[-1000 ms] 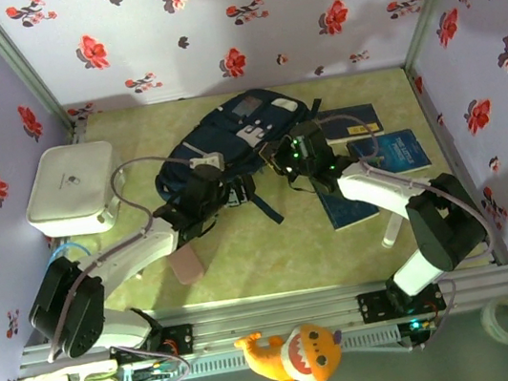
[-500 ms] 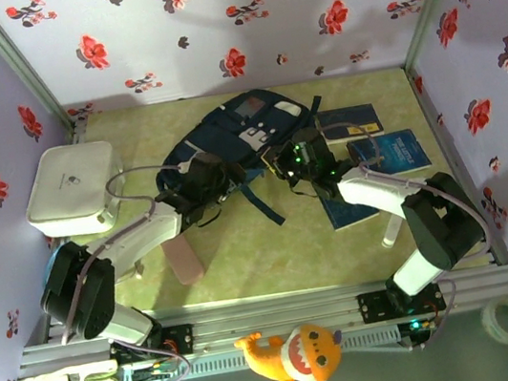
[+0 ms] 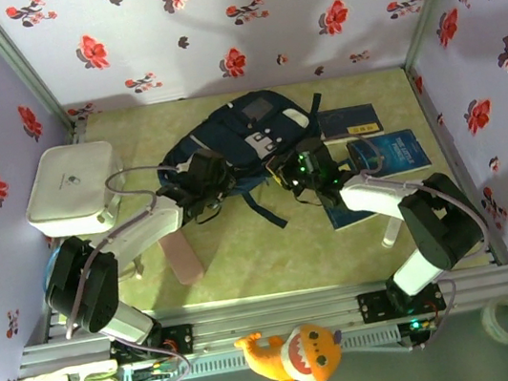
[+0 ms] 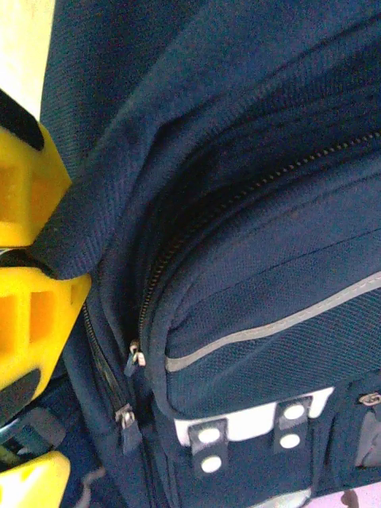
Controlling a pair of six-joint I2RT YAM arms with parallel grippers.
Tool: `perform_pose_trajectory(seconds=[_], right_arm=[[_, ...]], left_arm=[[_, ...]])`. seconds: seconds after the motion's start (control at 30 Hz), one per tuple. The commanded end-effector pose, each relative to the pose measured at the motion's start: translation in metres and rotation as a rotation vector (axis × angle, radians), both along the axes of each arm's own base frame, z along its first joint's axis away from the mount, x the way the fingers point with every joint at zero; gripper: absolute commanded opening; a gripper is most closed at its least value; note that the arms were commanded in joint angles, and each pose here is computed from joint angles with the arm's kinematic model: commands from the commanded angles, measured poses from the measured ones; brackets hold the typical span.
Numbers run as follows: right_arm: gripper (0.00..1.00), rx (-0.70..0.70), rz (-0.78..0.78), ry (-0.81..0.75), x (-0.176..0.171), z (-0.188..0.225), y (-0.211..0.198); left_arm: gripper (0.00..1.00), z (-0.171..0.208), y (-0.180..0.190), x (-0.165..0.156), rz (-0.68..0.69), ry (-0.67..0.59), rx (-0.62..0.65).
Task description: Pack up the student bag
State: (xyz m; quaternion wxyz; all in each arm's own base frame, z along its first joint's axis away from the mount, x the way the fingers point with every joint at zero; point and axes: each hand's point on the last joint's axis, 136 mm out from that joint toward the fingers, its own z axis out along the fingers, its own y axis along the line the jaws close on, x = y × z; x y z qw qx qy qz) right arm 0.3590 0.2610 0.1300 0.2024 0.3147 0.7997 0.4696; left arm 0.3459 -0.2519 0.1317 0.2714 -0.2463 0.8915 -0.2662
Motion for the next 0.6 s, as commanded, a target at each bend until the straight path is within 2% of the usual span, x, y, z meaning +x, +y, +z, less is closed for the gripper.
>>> perform_pose_trajectory(seconds=[0.0,0.1,0.37,0.47,0.57], right_arm=[[0.37,0.035,-0.043,-0.05,0.008,0.013,-0.012],[0.49,0.048,-0.067,-0.032,0.007,0.007,-0.019],[0.6,0.09,-0.137,0.048,0.005,-0.019,-0.028],[0.58,0.109,-0.143,0.046,0.014,-0.018,-0.027],[0.41,0.108,-0.137,0.03,0.023,-0.016,-0.023]], left_arm=[[0.03,0.031,0.009,0.016,0.031,-0.082,-0.002],[0.03,0.043,0.004,0.016,0.01,-0.101,-0.027],[0.01,0.058,-0.002,0.018,-0.012,-0.127,-0.055],[0.01,0.061,-0.001,0.017,-0.014,-0.134,-0.055],[0.01,0.062,0.002,0.016,-0.017,-0.138,-0.05]])
